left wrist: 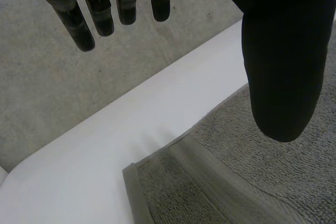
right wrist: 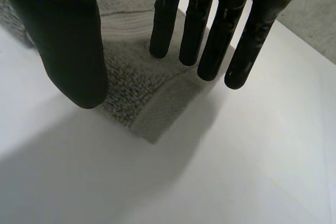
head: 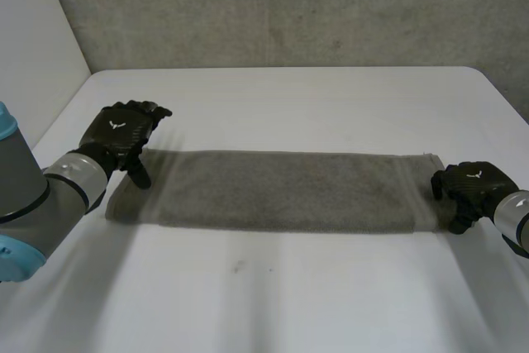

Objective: Fold the towel.

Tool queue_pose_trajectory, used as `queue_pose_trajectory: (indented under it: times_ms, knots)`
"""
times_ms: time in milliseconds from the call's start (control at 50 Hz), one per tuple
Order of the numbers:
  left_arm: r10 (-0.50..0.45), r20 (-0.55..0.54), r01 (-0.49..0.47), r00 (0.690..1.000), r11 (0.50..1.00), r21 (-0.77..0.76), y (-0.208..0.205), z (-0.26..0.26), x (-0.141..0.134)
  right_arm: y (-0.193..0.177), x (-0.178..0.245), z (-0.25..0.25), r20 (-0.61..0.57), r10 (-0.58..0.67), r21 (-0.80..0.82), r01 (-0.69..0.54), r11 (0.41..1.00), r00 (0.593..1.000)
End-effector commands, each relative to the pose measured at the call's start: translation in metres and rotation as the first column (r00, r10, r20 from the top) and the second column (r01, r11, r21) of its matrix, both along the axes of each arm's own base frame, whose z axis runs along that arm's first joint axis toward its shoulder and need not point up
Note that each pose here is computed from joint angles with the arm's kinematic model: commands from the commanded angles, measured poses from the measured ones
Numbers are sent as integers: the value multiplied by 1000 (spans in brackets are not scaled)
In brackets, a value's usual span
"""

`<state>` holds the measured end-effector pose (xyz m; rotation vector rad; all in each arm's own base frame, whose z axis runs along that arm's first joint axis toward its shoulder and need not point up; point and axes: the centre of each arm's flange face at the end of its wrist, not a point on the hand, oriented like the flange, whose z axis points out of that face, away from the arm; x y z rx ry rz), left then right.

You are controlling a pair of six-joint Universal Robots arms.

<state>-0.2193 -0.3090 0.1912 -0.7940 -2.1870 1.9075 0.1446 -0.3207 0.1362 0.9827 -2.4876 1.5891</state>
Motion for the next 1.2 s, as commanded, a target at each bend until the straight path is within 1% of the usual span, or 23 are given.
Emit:
queue_pose_trajectory:
  times_ms: [20, 120, 220, 260, 280, 320, 440, 480, 500, 540, 600, 640, 660, 680, 700, 720, 760, 820, 860, 880, 920, 1020, 1200]
  knots:
    - [-2, 4, 2, 1000, 1000, -2, 0, -1, -1, -9, -7, -10, -52, -5, -26, 3, 1000, 999]
    - [1, 4, -1, 1000, 1000, -2, 0, -1, 0, -18, -28, -6, -113, -76, -59, 69, 996, 991]
    - [2, 4, -2, 1000, 1000, -5, -1, 0, 1, -28, -52, -2, -214, -164, -98, 146, 984, 963]
    - [4, 1, -4, 1000, 1000, -11, 0, 3, 1, -37, -80, 3, -290, -236, -128, 207, 970, 927]
    - [4, 1, -4, 1000, 1000, -11, 0, 3, 1, -37, -80, 3, -291, -237, -128, 207, 970, 927]
    - [4, -1, -4, 1000, 1000, -18, 1, 5, 1, -46, -108, 13, -374, -297, -173, 249, 953, 878]
    - [4, -1, -4, 1000, 1000, -24, 3, 8, 1, -54, -116, 31, -406, -328, -241, 246, 939, 853]
    - [3, -4, -3, 1000, 1000, -30, 4, 10, 1, -56, -91, 44, -356, -299, -281, 204, 938, 885]
    - [3, -4, -3, 1000, 1000, -30, 4, 10, 1, -56, -91, 44, -356, -299, -281, 203, 938, 885]
    - [6, -8, -6, 1000, 999, -41, 4, 15, 2, -51, -47, 66, -254, -236, -335, 143, 931, 938]
    - [6, -9, -6, 1000, 999, -47, 6, 17, 2, -44, -23, 76, -196, -189, -358, 109, 927, 962]
    - [6, -13, -7, 1000, 998, -61, 8, 22, 2, -27, 26, 90, -105, -75, -393, 28, 919, 992]
    - [6, -13, -7, 1000, 998, -61, 8, 22, 2, -27, 26, 90, -104, -74, -394, 27, 919, 992]
    - [5, -19, -6, 1000, 998, -68, 9, 26, 2, -12, 55, 92, -75, 9, -405, -39, 913, 997]
    - [6, -28, -8, 1000, 997, -74, 10, 29, 2, 6, 86, 91, -60, 105, -412, -120, 903, 993]
    - [6, -28, -8, 1000, 997, -74, 10, 29, 2, 6, 87, 90, -60, 106, -412, -121, 903, 993]
    - [4, -40, -7, 999, 997, -73, 12, 31, 2, 52, 144, 83, -53, 293, -412, -288, 865, 955]
    - [2, -62, -6, 998, 997, -72, 15, 34, 1, 74, 167, 73, -58, 373, -394, -364, 844, 926]
    - [2, -73, -7, 997, 998, -67, 17, 35, 1, 110, 200, 52, -59, 487, -358, -474, 805, 871]
    - [2, -73, -7, 997, 998, -67, 17, 35, 1, 110, 200, 52, -59, 487, -358, -474, 804, 871]
    - [0, -73, -5, 997, 998, -67, 18, 35, 0, 136, 221, 28, -67, 562, -315, -552, 772, 824]
    - [-5, -73, 1, 997, 998, -65, 18, 33, -2, 155, 238, 5, -78, 616, -278, -610, 742, 784]
    - [-58, -78, 51, 995, 995, -89, 19, 27, -19, 151, 234, 12, -57, 592, -275, -582, 765, 804]
